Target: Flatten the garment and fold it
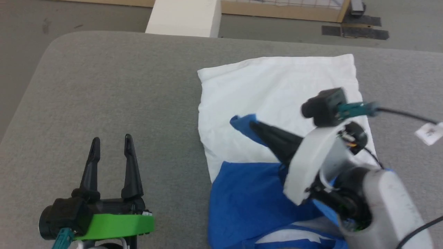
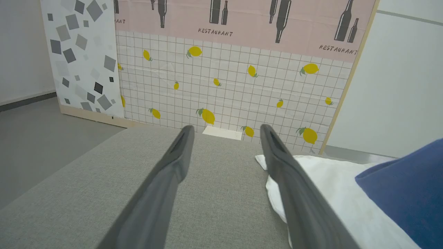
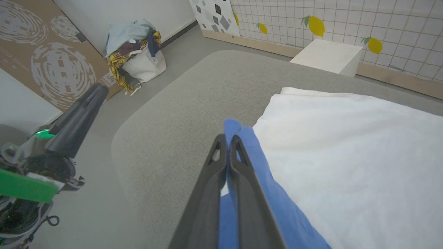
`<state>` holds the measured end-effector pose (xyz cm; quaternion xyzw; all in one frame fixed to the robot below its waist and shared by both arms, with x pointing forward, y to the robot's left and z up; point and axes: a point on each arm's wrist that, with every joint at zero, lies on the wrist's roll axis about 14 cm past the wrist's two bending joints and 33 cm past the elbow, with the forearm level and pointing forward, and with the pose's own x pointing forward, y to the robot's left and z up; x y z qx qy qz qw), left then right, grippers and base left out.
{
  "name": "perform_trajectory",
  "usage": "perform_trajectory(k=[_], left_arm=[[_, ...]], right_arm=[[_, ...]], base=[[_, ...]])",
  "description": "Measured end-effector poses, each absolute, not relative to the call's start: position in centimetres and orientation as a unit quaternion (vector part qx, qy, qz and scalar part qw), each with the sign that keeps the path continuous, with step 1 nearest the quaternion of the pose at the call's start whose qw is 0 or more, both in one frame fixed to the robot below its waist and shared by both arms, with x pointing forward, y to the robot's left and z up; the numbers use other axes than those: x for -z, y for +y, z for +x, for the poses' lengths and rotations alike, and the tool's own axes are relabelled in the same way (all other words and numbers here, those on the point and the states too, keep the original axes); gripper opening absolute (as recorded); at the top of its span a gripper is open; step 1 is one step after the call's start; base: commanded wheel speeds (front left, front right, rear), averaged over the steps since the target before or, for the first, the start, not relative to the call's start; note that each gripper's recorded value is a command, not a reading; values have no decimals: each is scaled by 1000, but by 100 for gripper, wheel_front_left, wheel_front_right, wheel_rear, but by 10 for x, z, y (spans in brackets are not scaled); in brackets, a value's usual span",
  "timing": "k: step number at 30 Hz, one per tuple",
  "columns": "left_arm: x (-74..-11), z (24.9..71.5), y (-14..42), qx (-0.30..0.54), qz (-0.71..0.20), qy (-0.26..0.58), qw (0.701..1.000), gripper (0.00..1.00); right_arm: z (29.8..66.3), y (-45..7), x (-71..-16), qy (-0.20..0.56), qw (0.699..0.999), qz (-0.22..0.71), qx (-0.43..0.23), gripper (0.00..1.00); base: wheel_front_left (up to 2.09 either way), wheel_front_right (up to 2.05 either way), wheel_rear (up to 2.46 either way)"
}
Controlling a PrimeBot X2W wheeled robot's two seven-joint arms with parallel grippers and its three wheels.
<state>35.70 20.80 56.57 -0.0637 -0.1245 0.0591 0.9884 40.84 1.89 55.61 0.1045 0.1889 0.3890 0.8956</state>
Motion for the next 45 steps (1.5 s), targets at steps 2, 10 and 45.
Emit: perform_trajectory(k=[2, 10, 45], left_arm=[[-563, 354, 212, -67, -63, -119, 989, 100], [-559, 342, 230, -99, -56, -113, 987, 100], [-545, 366, 177, -13, -88, -87, 992, 100]], right_arm=[[402, 36, -536, 205, 886, 88, -406, 0], [362, 80, -445, 304, 843, 61, -439, 0], [409, -209, -563, -26, 999, 35, -9, 100]], base=[[0, 0, 0], [0, 0, 0], [0, 0, 0]])
